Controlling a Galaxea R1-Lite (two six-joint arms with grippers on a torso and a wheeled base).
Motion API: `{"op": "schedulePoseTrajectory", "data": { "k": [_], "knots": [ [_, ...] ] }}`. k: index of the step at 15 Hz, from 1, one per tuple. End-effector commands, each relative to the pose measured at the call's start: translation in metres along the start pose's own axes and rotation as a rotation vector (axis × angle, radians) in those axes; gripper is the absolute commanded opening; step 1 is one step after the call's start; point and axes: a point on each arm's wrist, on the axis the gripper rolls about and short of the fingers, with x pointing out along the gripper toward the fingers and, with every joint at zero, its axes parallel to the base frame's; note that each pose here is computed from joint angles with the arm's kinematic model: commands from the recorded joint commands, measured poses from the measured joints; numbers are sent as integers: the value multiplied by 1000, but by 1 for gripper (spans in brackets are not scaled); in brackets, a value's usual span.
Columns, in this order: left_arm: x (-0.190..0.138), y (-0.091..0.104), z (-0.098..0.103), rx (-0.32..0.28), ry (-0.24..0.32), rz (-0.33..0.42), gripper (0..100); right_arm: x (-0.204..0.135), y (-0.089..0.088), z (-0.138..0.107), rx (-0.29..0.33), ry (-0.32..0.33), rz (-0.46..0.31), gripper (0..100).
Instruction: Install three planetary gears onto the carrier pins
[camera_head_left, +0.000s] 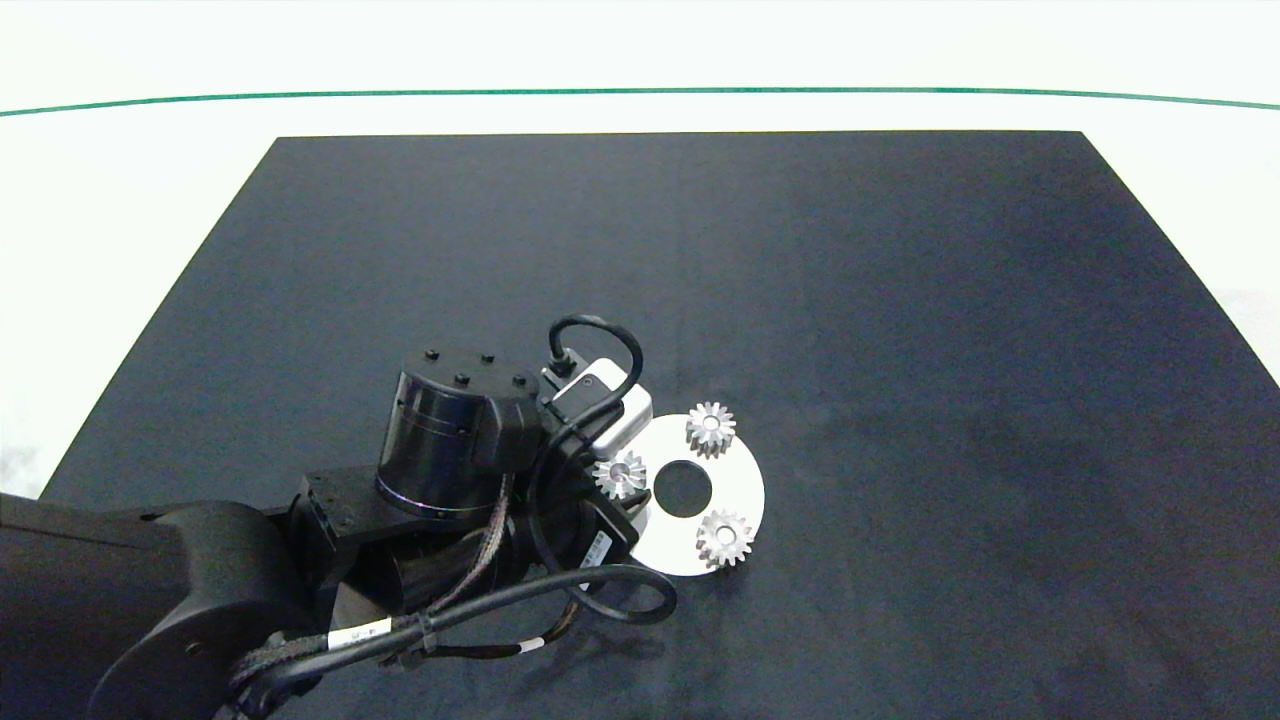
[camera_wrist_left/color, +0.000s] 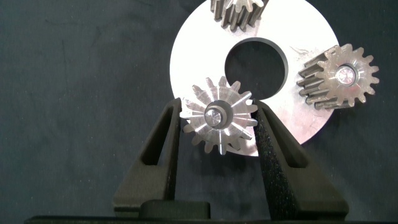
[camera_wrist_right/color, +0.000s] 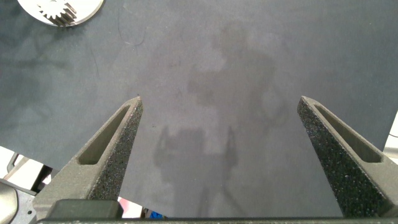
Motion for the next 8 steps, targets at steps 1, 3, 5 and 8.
{"op": "schedulePoseTrajectory", "data": {
  "k": [1, 3, 5, 8],
  "knots": [
    [-2, 1, 0, 0, -5, 3, 7, -1, 0, 0, -7, 0, 0, 100],
    [-2, 0, 1, 0, -7, 2, 7, -1, 0, 0, -7, 0, 0, 100],
    [-1, -1, 0, 1, -6, -3, 7, -1, 0, 0, -7, 0, 0, 100],
    [0, 0, 0, 0, -2, 2, 7, -1, 0, 0, -7, 0, 0, 100]
  ]
}}
